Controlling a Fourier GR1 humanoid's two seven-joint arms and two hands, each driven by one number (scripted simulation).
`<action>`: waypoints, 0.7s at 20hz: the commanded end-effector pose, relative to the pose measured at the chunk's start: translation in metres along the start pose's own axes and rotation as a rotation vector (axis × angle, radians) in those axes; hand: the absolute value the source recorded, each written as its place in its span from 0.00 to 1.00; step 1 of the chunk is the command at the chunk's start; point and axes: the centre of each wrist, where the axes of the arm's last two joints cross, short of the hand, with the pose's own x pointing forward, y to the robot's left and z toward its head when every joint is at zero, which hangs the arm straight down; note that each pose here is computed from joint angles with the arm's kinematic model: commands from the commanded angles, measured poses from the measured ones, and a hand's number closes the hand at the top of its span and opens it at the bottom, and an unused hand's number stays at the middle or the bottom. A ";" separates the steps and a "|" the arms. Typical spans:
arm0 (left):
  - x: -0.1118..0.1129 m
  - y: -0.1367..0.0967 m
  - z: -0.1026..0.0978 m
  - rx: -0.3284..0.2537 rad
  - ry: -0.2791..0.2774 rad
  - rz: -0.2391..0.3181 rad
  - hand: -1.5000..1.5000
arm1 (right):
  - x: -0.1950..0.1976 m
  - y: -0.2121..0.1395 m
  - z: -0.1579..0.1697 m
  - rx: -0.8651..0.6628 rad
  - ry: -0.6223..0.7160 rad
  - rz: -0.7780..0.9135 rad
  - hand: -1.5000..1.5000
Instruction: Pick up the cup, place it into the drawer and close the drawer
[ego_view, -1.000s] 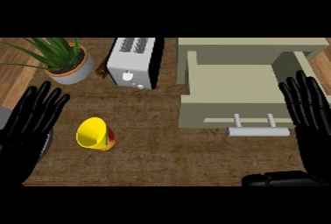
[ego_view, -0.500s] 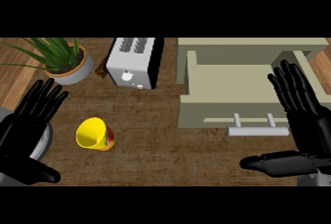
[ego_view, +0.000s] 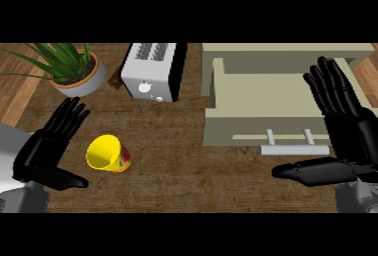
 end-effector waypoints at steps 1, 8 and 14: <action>-0.020 0.016 0.009 0.033 0.026 -0.026 0.00 | 0.012 0.015 -0.004 -0.016 -0.016 0.010 0.00; -0.065 0.023 0.023 0.071 0.085 -0.054 0.00 | 0.015 -0.010 -0.031 -0.015 -0.011 -0.004 0.00; -0.103 0.024 0.013 0.054 0.090 -0.070 0.00 | 0.006 -0.002 0.003 -0.006 -0.007 0.006 0.00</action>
